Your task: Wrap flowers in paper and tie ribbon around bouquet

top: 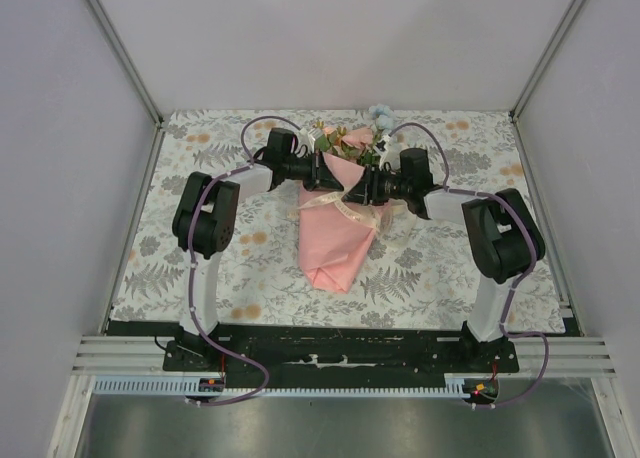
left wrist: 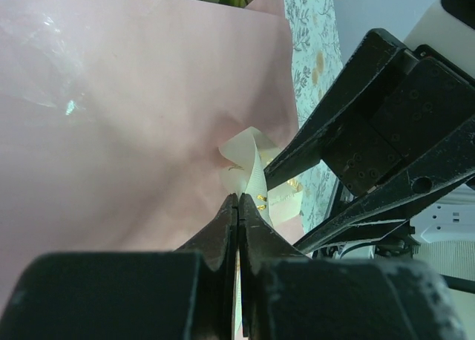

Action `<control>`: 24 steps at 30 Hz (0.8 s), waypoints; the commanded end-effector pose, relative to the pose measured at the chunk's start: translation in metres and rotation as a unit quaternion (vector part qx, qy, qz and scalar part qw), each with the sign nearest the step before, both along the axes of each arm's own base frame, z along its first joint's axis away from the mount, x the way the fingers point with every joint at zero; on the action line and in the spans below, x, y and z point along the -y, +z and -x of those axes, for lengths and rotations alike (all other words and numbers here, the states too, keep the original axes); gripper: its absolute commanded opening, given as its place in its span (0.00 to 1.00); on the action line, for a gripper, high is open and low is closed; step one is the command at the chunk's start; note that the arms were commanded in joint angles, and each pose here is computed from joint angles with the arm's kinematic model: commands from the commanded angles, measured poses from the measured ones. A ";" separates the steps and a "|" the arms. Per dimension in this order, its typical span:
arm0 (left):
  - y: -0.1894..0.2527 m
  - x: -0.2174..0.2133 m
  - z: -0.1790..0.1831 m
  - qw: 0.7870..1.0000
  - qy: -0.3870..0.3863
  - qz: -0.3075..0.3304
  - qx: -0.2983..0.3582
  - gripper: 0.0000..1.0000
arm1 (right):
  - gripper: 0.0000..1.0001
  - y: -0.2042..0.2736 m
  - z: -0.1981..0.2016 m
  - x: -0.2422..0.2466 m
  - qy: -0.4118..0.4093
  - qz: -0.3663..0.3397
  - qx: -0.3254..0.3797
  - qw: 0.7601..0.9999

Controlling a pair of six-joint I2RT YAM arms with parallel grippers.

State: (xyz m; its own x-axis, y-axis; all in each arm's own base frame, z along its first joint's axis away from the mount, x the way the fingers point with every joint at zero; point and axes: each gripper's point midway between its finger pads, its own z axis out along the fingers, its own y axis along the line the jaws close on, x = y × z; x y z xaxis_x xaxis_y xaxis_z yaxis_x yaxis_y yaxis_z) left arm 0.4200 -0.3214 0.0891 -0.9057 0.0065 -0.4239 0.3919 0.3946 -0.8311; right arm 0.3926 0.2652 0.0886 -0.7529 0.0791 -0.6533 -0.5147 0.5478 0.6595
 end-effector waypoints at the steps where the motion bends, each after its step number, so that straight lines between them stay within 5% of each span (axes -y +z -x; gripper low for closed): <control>1: 0.037 0.007 0.007 0.999 -0.017 0.031 0.030 0.02 | 0.53 0.011 -0.015 -0.011 -0.016 -0.026 -0.015 0.999; 18: 0.034 0.009 0.013 0.999 -0.026 0.030 0.031 0.02 | 0.42 0.013 -0.028 -0.016 -0.047 -0.076 -0.059 0.994; 20: 0.034 0.009 0.014 0.999 -0.027 0.030 0.031 0.02 | 0.34 0.012 -0.028 -0.015 -0.050 -0.074 -0.058 0.994; 24: 0.035 0.009 0.012 0.999 -0.023 0.028 0.033 0.04 | 0.01 0.007 -0.026 -0.012 -0.045 -0.059 -0.059 0.995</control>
State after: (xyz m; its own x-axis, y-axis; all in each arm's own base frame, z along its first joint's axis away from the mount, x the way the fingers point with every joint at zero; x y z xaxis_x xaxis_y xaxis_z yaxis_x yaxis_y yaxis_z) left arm 0.4125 -0.3266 0.0896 -0.9042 0.0186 -0.4268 0.4015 0.3786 -0.8340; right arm 0.4058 0.2796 0.0843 -0.8441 0.2124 -0.4924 -0.3392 0.4997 0.7970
